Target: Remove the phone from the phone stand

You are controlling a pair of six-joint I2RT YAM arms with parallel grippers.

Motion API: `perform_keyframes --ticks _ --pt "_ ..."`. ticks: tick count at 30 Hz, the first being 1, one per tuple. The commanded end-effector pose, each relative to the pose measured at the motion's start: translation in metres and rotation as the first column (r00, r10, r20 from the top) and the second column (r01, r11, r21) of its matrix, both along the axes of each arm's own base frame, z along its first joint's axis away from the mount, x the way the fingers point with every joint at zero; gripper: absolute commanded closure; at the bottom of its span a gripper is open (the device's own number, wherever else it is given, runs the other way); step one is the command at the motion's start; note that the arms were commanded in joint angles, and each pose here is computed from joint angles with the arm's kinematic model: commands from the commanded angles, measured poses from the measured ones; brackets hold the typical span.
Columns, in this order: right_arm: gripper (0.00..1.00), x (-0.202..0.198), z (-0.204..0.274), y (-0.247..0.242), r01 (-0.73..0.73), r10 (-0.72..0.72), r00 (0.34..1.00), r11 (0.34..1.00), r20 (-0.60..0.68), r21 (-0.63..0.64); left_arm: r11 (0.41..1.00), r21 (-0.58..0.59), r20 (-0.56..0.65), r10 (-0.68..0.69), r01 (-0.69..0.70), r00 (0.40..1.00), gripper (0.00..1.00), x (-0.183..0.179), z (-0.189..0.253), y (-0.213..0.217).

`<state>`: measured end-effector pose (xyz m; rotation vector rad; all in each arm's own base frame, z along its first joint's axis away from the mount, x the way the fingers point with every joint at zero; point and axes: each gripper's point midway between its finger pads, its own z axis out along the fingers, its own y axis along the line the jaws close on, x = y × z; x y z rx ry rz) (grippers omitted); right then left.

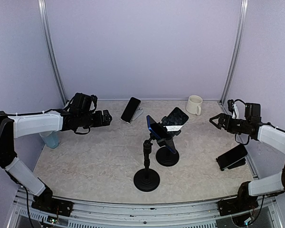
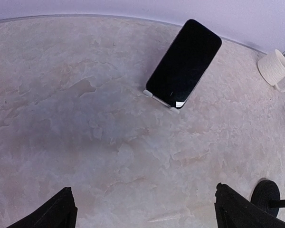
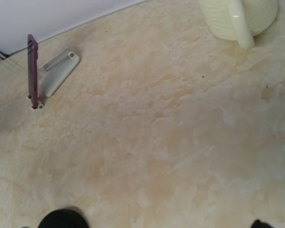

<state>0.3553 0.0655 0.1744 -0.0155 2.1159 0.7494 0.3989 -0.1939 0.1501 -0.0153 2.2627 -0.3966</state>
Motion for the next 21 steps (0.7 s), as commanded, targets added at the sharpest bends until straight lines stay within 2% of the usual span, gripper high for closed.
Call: perform_keyframes --ticks 1,7,21 --pt "0.0 0.003 0.03 0.0 -0.021 0.02 0.996 1.0 0.092 0.012 0.993 0.028 0.07 -0.117 0.115 0.991 0.01 0.017 0.023 -0.019" --pt "0.0 -0.002 0.037 0.005 -0.052 0.05 0.992 0.999 0.118 0.015 0.973 0.09 0.094 -0.219 0.21 0.971 0.01 0.035 0.034 -0.036" --pt "0.0 -0.012 0.039 0.012 -0.088 0.082 0.988 0.995 0.13 0.038 0.894 0.243 0.009 -0.39 0.376 0.921 0.01 0.074 -0.008 -0.068"
